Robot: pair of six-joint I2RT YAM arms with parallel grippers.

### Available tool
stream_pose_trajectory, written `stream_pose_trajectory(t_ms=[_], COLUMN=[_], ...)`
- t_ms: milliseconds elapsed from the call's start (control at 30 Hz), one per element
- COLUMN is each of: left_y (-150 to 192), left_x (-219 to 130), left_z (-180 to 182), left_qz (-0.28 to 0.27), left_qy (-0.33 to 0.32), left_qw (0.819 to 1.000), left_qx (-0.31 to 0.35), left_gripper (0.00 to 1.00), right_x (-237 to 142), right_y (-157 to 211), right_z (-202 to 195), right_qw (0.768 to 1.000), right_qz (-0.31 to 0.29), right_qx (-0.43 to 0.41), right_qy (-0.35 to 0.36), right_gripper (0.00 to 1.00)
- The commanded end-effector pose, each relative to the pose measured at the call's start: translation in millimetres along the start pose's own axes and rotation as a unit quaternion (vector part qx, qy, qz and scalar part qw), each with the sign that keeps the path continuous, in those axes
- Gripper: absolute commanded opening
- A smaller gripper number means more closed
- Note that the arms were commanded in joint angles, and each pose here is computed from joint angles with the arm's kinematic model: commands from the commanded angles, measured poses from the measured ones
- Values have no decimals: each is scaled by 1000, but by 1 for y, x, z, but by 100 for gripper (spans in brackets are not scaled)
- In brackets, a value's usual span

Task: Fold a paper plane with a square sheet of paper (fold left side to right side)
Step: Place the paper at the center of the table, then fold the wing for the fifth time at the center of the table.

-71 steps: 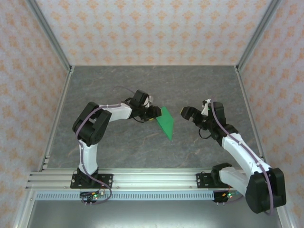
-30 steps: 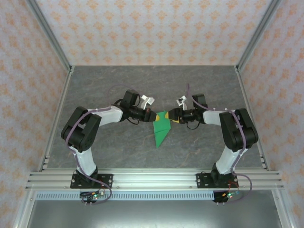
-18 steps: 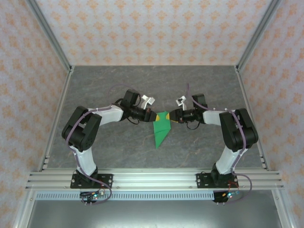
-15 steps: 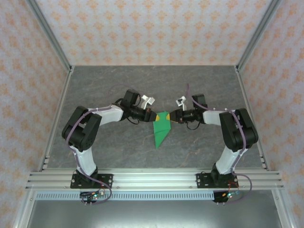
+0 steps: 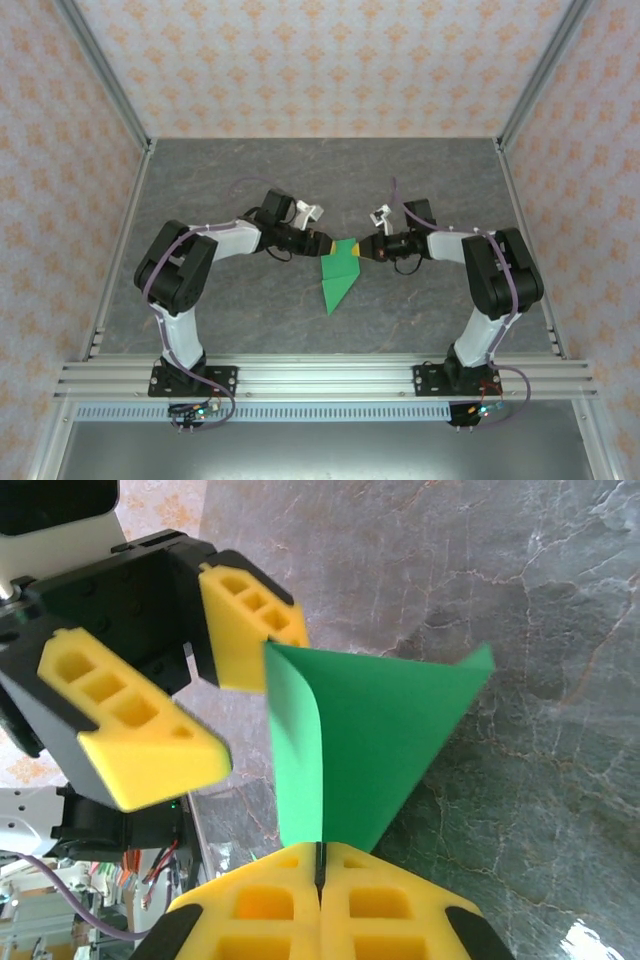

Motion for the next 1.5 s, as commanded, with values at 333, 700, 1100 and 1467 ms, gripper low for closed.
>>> stream_pose_trajectory(t_ms=[333, 700, 1100, 1467], left_y=[34, 96, 99, 102], left_x=[-79, -25, 54, 84], left_z=[-59, -112, -121, -102], left_qz=[-132, -70, -6, 32], left_qy=[-254, -309, -447, -501], left_qw=[952, 928, 866, 838], left_qx=[111, 195, 225, 212], left_gripper=[58, 57, 56, 47], right_x=[1, 9, 13, 15], right_y=[-17, -27, -24, -24], right_z=[0, -7, -12, -13], right_qw=[996, 986, 981, 981], right_qz=[-11, 23, 35, 38], right_qx=[72, 137, 163, 166], right_qy=[54, 89, 95, 92], right_gripper=[4, 4, 4, 3])
Point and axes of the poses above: each hand's point on the last joint's axis, 136 mm out from that joint toward the fingers, its own x axis out along the fingers, its own z axis along the line the jaws close on, y = z × x, the point moved 10 cm from there along -x, back along the fingers, and after that the axes turned 8 degrees about -x, right-handed, at the moved point
